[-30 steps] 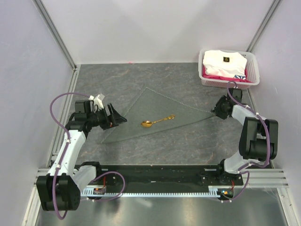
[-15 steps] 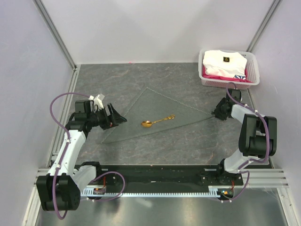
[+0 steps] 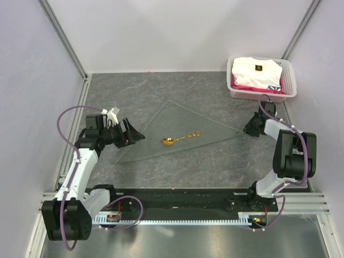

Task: Fold the napkin, place the utensils inside, and roll it up
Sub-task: Fold the napkin

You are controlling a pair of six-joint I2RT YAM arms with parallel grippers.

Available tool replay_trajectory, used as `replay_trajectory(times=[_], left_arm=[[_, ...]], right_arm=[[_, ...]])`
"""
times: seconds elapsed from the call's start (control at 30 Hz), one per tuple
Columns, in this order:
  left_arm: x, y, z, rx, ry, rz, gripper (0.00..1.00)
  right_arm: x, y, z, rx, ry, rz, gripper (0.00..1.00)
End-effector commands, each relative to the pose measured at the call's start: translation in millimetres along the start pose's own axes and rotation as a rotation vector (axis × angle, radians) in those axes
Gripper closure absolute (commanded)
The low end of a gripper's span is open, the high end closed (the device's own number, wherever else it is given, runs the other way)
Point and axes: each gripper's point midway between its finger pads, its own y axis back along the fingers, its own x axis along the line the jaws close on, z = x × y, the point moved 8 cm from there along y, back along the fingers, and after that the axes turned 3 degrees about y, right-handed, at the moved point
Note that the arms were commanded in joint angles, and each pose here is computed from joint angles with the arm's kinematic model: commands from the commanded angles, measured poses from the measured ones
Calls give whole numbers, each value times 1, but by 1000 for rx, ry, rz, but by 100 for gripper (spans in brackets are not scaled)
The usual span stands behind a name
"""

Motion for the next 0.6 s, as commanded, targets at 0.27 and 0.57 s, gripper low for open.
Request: replay_trajectory(times=[0.27,0.57], left_arm=[[-1,-1,3,-13,-19,-5,17],[1,-2,1,-7,-21,-1,17]], right_arm=[[27,20,20,-106,77,188,92],[75,52,7,-151,118,322,100]])
